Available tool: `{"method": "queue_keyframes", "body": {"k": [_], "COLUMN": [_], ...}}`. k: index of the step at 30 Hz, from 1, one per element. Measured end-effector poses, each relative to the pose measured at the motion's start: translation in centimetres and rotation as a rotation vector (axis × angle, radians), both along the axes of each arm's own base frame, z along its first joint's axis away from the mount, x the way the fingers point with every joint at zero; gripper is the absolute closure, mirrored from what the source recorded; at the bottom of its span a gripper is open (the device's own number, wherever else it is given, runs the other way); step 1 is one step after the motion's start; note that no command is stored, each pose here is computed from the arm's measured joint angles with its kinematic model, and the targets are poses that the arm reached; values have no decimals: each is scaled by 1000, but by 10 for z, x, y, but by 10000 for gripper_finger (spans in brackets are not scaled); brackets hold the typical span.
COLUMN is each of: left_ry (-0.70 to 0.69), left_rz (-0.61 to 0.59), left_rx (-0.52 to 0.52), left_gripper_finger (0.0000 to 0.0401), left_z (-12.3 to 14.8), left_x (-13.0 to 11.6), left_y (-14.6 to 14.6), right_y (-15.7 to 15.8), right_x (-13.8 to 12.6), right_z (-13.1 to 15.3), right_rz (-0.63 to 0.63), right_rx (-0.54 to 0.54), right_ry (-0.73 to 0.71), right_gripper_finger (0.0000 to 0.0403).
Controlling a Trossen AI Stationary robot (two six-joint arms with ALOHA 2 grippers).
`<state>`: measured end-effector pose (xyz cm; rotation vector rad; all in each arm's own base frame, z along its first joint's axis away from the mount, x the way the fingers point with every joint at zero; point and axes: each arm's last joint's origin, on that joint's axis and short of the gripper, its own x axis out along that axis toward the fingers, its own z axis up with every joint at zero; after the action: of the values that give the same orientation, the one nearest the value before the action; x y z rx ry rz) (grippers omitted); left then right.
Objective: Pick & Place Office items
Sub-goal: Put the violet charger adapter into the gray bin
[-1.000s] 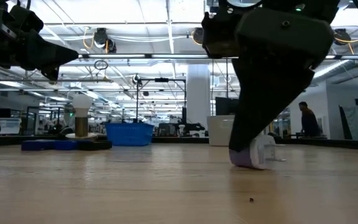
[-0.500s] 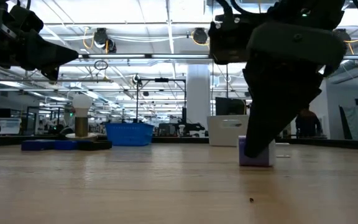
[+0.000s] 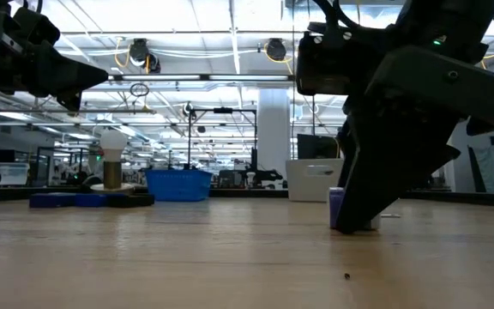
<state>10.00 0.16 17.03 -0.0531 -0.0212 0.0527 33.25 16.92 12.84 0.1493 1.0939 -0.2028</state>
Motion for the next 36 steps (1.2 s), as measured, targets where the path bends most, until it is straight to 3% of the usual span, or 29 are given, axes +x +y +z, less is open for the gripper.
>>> {"method": "queue_keyframes", "body": {"k": [23, 36], "left_ry": [0, 0], "left_rz": [0, 0], "left_rx": [0, 0], "left_gripper_finger": [380, 380], "left_z": [0, 0], "left_x": [0, 0], "left_y": [0, 0], "right_y": [1, 1], "right_x": [1, 1], "right_z": [-1, -2], "right_rz": [66, 70], "right_rx": [-21, -15], "right_ry": [-9, -3], "right_gripper_finger": [153, 232]}}
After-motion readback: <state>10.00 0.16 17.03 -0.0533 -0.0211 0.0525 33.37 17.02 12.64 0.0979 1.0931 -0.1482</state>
